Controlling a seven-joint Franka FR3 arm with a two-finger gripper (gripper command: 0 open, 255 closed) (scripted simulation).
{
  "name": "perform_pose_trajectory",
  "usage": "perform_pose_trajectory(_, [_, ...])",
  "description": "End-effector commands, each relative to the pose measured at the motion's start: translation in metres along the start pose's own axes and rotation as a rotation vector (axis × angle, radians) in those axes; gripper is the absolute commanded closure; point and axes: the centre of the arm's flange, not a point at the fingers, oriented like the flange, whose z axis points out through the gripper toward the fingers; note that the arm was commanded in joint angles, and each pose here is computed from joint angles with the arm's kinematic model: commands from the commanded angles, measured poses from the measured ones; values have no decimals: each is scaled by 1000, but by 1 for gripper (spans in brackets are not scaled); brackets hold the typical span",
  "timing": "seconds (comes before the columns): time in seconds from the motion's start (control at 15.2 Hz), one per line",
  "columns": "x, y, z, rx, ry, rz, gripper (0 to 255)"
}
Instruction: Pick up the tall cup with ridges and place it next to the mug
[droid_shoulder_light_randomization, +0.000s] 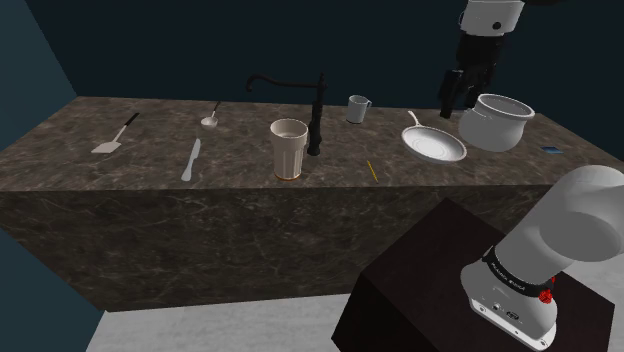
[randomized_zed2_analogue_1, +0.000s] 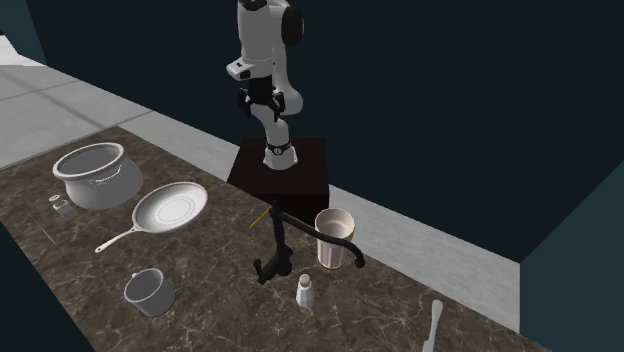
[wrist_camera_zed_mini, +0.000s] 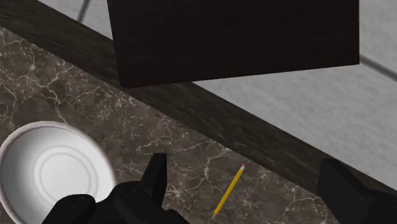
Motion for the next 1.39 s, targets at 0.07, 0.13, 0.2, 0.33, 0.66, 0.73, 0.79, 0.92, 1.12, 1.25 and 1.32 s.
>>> perform_pose_trajectory(0.07, [9,-9,2,0,1,-4,0])
perform_pose_trajectory(0.13, [18,-18,5,1,3,-7,0])
perform_pose_trajectory(0.2, [27,-27,7,1,4,-11,0])
perform_pose_trajectory(0.33, [46,-45,11,2,7,-18,0])
perform_pose_trajectory(0.66, [90,-91,22,3,13,-36,0])
perform_pose_trajectory(0.73, [99,-100,25,4,15,-40,0])
perform_pose_trajectory(0.79, [108,-110,27,4,16,-43,0])
perform_pose_trajectory(0.92, [126,-128,31,5,19,-51,0])
perform_pose_trajectory(1.12, [152,-157,37,6,23,-61,0])
perform_pose_trajectory(1.25, [169,-176,41,6,25,-69,0])
perform_pose_trajectory(1.32, [178,-185,43,7,27,-72,0])
